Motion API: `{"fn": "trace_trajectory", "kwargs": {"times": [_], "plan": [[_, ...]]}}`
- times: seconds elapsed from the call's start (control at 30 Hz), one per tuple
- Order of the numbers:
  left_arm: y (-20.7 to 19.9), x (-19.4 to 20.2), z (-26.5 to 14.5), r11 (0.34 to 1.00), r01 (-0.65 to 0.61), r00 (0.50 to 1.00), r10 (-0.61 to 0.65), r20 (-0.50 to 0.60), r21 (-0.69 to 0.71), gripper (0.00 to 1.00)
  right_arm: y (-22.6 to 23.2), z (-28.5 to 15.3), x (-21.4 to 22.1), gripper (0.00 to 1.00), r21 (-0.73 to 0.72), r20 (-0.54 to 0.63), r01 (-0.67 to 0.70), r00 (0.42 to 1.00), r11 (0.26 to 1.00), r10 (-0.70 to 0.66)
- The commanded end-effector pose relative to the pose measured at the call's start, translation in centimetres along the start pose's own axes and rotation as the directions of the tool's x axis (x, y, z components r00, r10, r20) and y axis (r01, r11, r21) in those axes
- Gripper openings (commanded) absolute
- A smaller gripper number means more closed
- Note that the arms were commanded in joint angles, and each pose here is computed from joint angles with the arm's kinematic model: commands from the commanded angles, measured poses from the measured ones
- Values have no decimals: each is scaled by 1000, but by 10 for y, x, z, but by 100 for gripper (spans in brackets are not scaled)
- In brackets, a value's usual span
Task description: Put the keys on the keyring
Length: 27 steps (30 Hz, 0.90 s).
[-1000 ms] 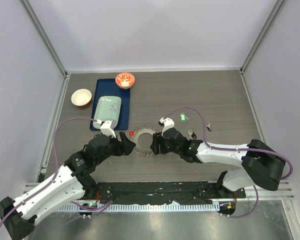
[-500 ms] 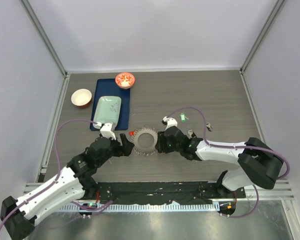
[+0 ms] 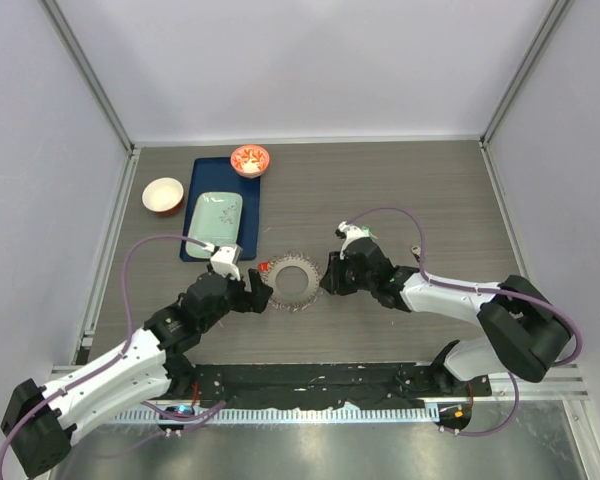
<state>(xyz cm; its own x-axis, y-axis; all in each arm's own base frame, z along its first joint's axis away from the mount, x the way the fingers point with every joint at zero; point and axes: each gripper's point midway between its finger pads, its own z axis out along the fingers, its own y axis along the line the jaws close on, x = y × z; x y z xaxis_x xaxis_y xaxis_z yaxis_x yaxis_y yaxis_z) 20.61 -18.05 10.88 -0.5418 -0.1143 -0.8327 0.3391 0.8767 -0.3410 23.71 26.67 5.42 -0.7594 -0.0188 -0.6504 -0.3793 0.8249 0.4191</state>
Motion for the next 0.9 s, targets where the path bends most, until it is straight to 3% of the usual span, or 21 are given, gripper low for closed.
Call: {"fn": "trace_trajectory", "kwargs": {"times": [0.0,0.87], "plan": [[-8,-14,2,999,-13,998,11,61,37,81,20,2,-2,29,-115,-2,-8,1000,993,7],[-10,-14,1,999,-3,999,1,51,47,81,-5,22,25,29,-80,-40,-215,976,973,213]]}}
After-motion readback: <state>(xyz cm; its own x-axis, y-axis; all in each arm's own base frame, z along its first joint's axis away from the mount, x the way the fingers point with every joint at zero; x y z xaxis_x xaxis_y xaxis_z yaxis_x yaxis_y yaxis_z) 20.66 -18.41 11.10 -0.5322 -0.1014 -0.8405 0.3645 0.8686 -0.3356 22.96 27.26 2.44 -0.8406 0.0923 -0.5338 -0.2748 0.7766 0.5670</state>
